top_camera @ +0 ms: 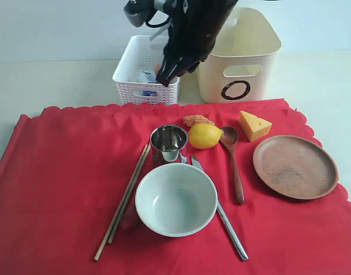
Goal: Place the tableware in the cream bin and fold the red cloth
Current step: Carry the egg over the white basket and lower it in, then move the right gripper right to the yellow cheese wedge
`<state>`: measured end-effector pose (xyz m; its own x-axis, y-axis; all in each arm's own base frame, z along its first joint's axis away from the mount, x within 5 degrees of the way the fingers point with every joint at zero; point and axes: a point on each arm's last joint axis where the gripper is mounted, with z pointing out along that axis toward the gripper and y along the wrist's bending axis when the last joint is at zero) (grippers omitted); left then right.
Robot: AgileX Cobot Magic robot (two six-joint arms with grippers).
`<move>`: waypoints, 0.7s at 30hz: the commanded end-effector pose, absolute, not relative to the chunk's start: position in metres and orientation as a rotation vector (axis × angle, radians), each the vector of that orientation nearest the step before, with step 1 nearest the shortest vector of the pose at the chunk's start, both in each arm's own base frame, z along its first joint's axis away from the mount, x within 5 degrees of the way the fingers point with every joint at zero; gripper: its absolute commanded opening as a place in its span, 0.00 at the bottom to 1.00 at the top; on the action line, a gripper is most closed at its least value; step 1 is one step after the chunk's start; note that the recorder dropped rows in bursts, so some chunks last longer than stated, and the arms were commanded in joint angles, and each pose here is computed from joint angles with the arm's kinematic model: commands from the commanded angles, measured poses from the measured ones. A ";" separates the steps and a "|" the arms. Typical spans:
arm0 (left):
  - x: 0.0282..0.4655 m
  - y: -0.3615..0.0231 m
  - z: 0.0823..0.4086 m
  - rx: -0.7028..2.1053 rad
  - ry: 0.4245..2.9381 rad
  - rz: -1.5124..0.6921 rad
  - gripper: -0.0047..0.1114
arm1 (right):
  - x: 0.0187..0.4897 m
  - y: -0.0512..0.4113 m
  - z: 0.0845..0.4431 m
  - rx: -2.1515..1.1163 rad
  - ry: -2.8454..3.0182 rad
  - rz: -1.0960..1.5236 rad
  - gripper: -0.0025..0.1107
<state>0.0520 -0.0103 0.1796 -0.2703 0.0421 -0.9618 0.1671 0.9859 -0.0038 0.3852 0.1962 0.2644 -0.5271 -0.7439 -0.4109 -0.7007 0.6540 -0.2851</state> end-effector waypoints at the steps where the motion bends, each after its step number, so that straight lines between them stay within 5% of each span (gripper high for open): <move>1: 0.052 -0.010 0.181 0.152 1.832 -0.125 0.04 | 0.393 0.166 0.264 -1.013 2.466 -0.152 0.19; 9: 0.052 -0.010 0.181 0.152 1.832 -0.125 0.04 | 0.404 0.121 0.259 -0.839 2.594 -0.150 0.02; 21: 0.052 -0.010 0.181 0.152 1.832 -0.125 0.04 | 0.400 0.089 0.219 -0.763 2.679 -0.167 0.02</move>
